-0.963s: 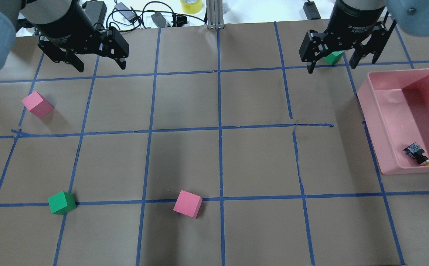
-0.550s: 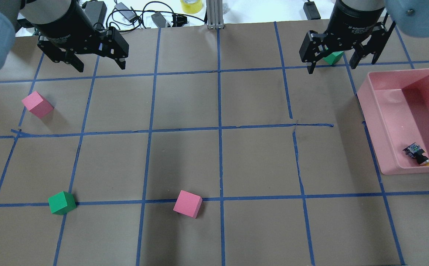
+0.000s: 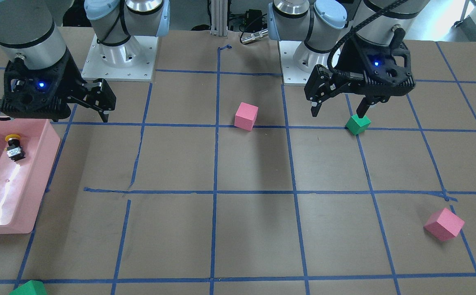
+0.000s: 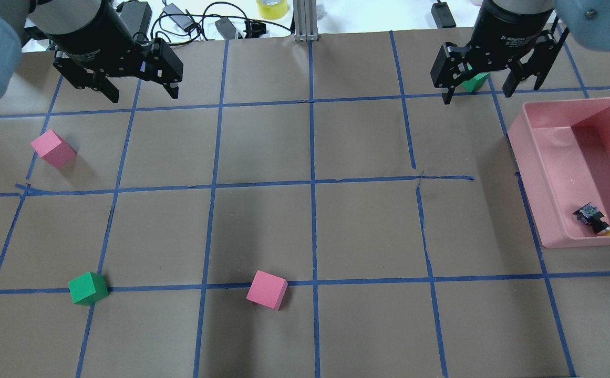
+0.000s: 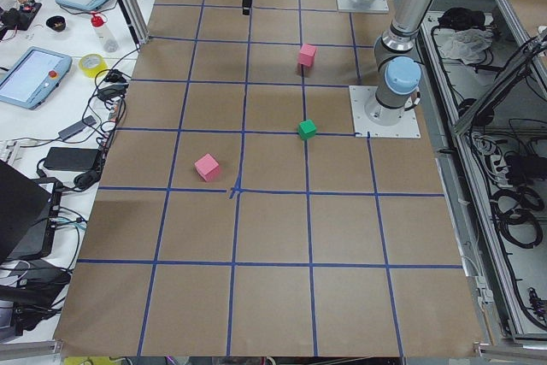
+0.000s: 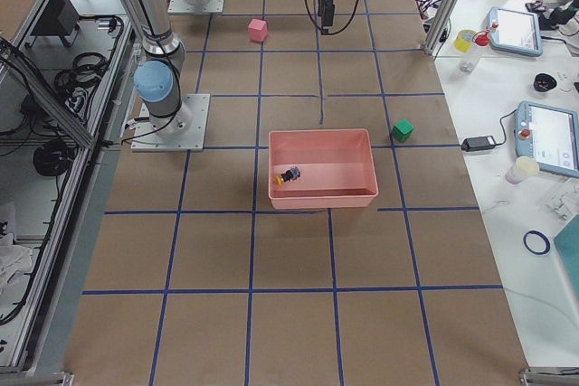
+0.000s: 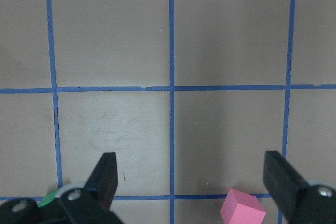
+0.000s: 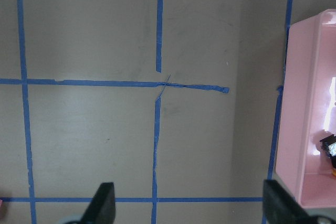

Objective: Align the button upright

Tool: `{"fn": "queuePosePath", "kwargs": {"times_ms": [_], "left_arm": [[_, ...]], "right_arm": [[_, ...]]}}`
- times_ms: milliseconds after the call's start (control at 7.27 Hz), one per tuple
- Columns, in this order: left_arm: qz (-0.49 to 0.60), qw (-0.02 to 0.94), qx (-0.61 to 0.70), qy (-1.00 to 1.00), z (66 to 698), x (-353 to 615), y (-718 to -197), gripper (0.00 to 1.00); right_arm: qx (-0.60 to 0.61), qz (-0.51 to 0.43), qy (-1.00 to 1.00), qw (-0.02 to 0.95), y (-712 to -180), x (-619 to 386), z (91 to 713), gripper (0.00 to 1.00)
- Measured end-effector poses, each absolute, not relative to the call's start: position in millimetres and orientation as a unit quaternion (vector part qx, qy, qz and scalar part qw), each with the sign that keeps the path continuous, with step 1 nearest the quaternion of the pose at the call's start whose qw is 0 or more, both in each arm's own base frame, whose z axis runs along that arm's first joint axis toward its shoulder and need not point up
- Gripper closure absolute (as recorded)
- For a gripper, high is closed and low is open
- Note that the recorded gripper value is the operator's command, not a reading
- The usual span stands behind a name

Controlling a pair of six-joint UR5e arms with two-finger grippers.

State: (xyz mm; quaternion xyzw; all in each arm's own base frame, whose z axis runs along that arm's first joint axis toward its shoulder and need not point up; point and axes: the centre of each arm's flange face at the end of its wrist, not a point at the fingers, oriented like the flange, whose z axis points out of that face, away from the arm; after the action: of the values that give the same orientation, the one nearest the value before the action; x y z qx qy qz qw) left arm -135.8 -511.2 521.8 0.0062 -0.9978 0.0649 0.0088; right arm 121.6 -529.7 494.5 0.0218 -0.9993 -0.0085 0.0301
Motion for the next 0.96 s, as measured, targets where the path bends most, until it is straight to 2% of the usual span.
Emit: {"fn": "queuePosePath", "kwargs": {"times_ms": [962], "left_arm": [[0.065, 0.009, 0.007, -0.998, 521.4, -135.8, -511.6, 0.0]], "right_arm": [[0.03, -0.023, -0.999, 0.034, -536.5, 107.2, 478.2, 0.0]]}}
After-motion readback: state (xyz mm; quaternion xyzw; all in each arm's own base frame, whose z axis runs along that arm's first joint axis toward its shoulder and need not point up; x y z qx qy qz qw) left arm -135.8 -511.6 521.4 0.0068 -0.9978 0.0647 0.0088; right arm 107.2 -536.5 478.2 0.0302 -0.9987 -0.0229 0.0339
